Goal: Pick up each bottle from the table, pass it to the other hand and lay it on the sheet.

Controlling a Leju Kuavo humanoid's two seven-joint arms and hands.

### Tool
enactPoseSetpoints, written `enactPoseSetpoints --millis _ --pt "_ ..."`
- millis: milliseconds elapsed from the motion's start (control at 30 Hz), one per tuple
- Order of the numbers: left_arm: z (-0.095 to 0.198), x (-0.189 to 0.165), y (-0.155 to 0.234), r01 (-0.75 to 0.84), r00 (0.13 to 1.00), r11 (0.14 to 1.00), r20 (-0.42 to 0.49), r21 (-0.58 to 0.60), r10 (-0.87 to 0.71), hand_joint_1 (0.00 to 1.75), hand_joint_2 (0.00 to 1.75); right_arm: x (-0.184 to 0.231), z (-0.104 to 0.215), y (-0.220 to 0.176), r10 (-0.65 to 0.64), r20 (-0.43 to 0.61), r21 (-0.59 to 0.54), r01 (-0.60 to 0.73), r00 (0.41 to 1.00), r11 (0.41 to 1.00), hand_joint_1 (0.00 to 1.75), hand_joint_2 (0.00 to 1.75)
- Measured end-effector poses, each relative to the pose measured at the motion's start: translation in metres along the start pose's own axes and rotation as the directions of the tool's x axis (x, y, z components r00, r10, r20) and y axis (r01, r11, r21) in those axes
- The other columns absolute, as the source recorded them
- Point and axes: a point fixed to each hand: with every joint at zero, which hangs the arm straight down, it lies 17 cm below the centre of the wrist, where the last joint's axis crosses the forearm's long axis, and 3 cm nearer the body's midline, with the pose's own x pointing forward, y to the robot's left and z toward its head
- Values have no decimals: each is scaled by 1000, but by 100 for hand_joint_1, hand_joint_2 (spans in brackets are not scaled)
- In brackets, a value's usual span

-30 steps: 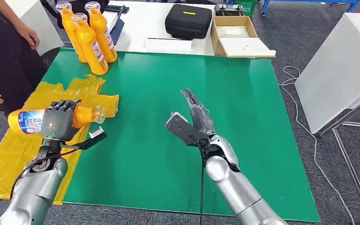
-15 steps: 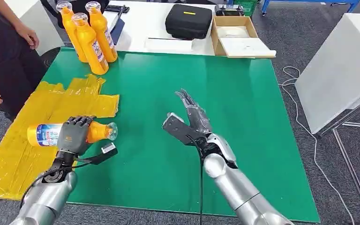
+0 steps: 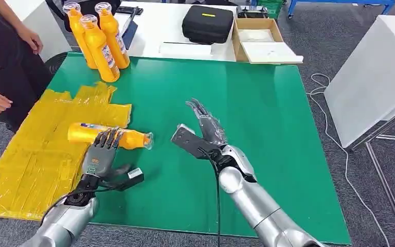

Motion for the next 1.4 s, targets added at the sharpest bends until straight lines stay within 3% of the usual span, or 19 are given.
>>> enactPoseSetpoints --millis 233,367,500,567,667,700,767,1067,1233,1400 --pt "0 -2 5 -120 993 992 1 31 120 0 0 -2 0 2 15 -6 7 -15 1000 1000 0 0" --pt "-8 -17 39 -346 937 920 22 184 348 0 0 3 -1 4 13 4 2 -13 1000 1000 0 0" --pt "-24 -46 71 -531 826 784 -9 322 563 0 0 9 -3 1 -2 30 -17 3 1000 1000 0 0" --pt "-31 -57 84 -672 693 643 5 367 721 0 0 13 -4 -6 -17 57 -48 20 998 999 0 0" --pt "-46 -64 112 -844 432 364 95 394 897 0 0 23 -4 -19 -71 135 -100 85 988 991 0 0" --pt "-53 -62 127 -887 332 255 147 384 932 0 0 30 -3 -26 -97 179 -125 121 979 985 0 0" --pt "-64 -50 155 -931 225 140 230 337 947 0 0 38 -2 -37 -139 236 -166 180 962 969 0 0" --pt "-89 56 205 -996 -22 -55 379 77 925 0 0 72 3 -45 -230 380 -234 334 896 913 0 0" --pt "-93 101 215 -995 -90 -98 387 0 918 0 0 91 1 -36 -281 424 -225 400 861 888 0 0" --pt "-94 115 217 -994 -104 -103 385 -23 917 0 0 92 0 -32 -293 417 -225 410 860 884 0 0"
